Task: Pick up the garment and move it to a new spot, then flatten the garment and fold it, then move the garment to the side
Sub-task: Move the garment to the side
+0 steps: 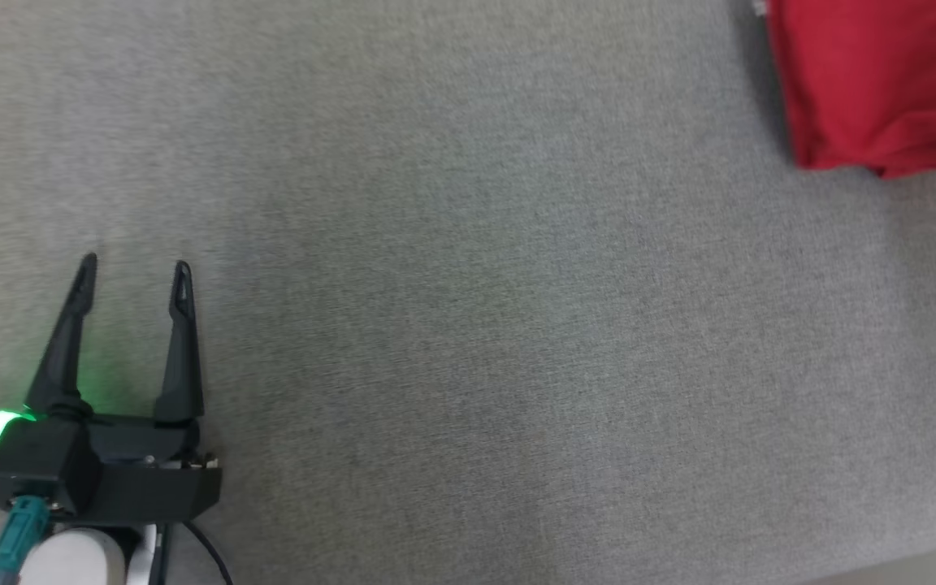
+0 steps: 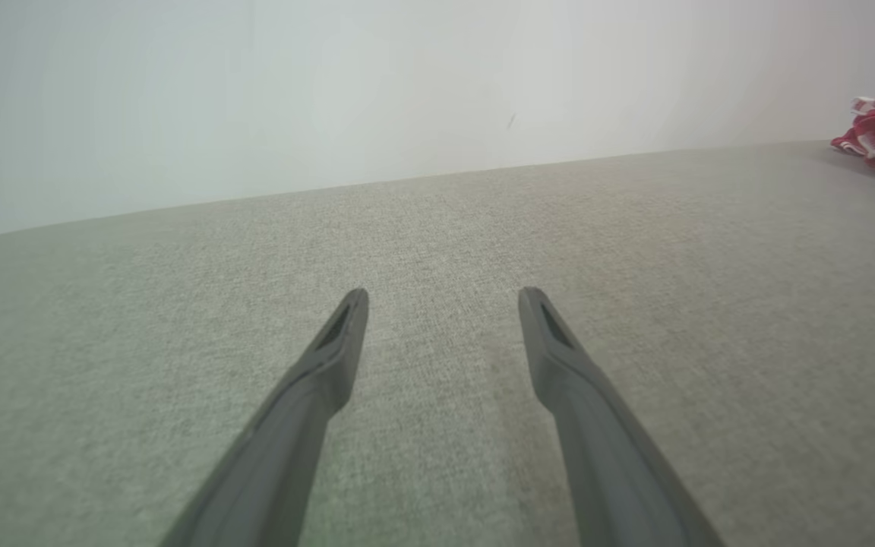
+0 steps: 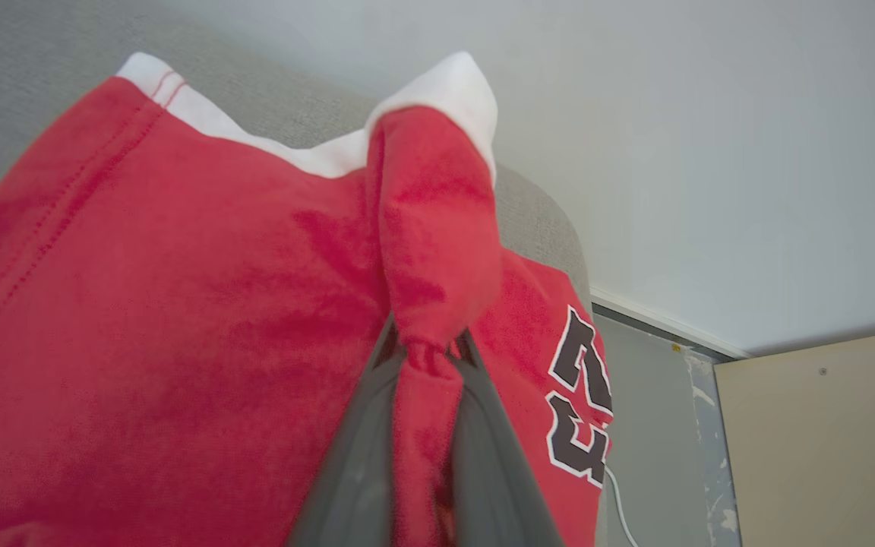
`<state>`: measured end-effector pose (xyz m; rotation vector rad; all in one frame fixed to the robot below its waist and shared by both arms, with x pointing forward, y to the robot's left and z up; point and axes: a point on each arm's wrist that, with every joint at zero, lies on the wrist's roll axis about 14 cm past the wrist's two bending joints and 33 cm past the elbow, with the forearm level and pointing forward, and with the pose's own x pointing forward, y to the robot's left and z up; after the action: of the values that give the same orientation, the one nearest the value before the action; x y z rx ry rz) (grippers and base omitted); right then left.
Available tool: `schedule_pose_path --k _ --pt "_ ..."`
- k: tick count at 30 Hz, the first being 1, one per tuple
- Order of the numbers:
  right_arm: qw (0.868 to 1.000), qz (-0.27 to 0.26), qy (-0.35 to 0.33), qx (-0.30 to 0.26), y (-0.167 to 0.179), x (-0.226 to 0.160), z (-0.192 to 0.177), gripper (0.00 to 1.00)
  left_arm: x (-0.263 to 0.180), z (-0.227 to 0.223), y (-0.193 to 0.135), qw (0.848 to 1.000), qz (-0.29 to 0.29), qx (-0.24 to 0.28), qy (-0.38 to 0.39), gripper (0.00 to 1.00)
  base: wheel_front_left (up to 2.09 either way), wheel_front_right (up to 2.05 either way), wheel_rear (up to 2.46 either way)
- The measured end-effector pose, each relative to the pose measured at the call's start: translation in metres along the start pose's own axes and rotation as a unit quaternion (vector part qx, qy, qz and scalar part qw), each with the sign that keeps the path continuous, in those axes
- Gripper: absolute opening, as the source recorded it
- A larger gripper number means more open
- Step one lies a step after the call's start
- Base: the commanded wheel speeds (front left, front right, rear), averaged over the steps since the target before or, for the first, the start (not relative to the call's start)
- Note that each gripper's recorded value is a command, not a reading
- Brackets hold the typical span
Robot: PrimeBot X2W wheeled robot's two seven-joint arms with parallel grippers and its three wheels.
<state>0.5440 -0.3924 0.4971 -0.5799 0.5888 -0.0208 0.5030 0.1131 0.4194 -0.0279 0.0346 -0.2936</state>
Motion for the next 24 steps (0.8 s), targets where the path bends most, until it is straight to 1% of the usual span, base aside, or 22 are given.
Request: schedule_pose_path --k 1,3,4,6,10,14,15,19,24 --pt "1.0 -0.01 0.005 0.004 -0.009 -0.001 -0.004 0.0 0.003 -0.001 -0.003 1.0 -0.005 -0.001 -0.001 1.0 0.0 0.0 0.0" --pt "0.999 -0.032 0.02 -0.016 -0.027 -0.004 -0.012 0.0 0.009 -0.002 -0.008 1.0 -0.016 -0.001 -0.003 1.0 0.0 0.0 0.0" --pt "0.999 -0.042 0.025 -0.016 -0.035 -0.005 -0.016 0.0 0.012 -0.002 -0.01 1.0 -0.021 -0.002 -0.005 1.0 0.0 0.0 0.0" --pt "0.998 -0.054 0.038 -0.023 -0.045 -0.004 -0.024 0.0 0.018 -0.002 -0.015 1.0 -0.028 -0.005 -0.011 1.0 0.0 0.0 0.0" --pt "0.995 -0.071 0.048 -0.043 -0.056 0.001 -0.029 0.0 0.026 -0.003 -0.024 0.999 -0.043 -0.008 -0.018 1.0 0.0 0.0 0.0" --pt "0.991 -0.09 0.06 -0.078 -0.07 0.005 -0.034 0.0 0.031 -0.004 -0.028 0.998 -0.049 -0.013 -0.026 1.0 0.0 0.0 0.0" --pt "0.987 -0.102 0.07 -0.099 -0.078 0.006 -0.037 0.0 0.033 -0.005 -0.031 0.998 -0.054 -0.015 -0.028 1.0 0.0 0.0 0.0" --pt "0.983 -0.116 0.078 -0.122 -0.088 0.01 -0.039 0.0 0.036 -0.007 -0.033 0.998 -0.059 -0.019 -0.031 1.0 0.0 0.0 0.0" --pt "0.979 -0.127 0.072 -0.142 -0.094 0.012 -0.036 0.0 0.04 -0.009 -0.036 0.997 -0.063 -0.018 -0.034 1.0 0.0 0.0 0.0"
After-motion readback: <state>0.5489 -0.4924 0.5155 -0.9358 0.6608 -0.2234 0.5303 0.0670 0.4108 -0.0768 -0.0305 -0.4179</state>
